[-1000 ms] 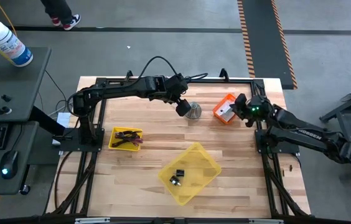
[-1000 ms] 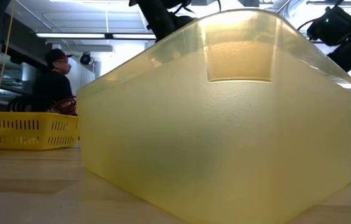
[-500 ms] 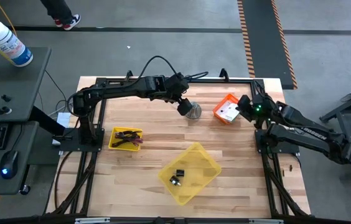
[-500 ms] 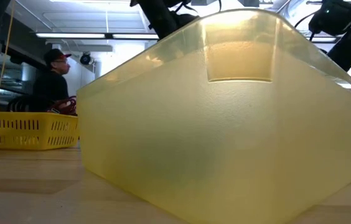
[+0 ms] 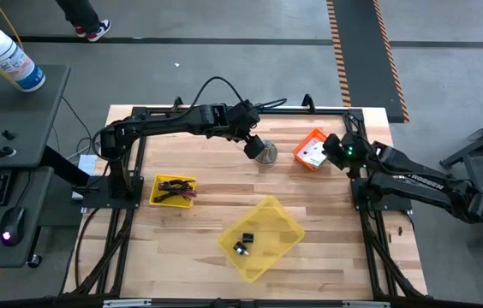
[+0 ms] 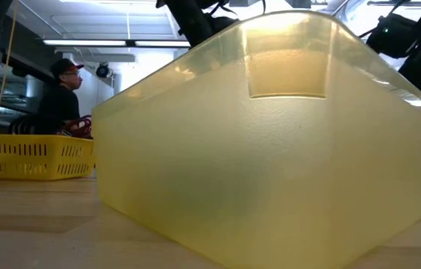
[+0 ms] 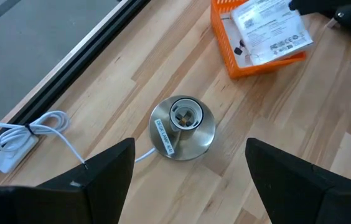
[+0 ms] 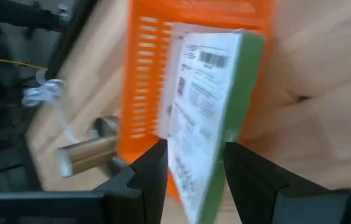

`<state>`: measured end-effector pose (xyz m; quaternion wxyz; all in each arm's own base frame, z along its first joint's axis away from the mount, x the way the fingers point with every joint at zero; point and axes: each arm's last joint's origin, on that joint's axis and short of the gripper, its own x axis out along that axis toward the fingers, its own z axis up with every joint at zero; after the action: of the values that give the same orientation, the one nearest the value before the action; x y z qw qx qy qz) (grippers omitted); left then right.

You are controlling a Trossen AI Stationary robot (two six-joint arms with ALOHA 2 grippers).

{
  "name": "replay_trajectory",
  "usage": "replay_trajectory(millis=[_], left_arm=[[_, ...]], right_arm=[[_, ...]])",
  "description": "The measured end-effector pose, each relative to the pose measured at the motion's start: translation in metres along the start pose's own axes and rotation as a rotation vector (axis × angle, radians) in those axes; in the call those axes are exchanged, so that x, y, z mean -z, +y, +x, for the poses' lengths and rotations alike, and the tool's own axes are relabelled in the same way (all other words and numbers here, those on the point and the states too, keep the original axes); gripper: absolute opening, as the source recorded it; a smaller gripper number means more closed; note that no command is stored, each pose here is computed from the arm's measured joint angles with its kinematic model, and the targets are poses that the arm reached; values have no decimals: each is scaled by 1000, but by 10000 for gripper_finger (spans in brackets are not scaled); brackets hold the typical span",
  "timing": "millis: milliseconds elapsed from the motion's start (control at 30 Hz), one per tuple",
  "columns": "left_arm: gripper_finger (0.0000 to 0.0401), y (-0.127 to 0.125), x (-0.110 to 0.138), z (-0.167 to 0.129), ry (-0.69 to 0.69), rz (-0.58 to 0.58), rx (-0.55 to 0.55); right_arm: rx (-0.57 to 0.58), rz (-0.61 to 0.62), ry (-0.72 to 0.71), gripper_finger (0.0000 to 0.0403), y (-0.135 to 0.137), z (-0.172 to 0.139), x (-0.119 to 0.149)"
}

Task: Pick and place items into bin
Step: Put the white card reader box into the orange bin, then return to Home Position

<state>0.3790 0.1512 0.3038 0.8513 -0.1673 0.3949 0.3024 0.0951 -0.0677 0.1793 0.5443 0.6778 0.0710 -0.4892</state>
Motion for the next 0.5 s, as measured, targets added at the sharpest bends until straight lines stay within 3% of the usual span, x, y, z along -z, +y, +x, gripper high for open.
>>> replay_trajectory(millis=[100,333,500], left_arm=[[294,0,0,0,0,0,0],[294,0,0,0,0,0,0],[294,0,0,0,5,1,-1]], right_arm=[[-49,4,-3,147,4,1,0],[-9,-4,-7,146,0,1,0],[-62,-4,-2,145,4,0,0]])
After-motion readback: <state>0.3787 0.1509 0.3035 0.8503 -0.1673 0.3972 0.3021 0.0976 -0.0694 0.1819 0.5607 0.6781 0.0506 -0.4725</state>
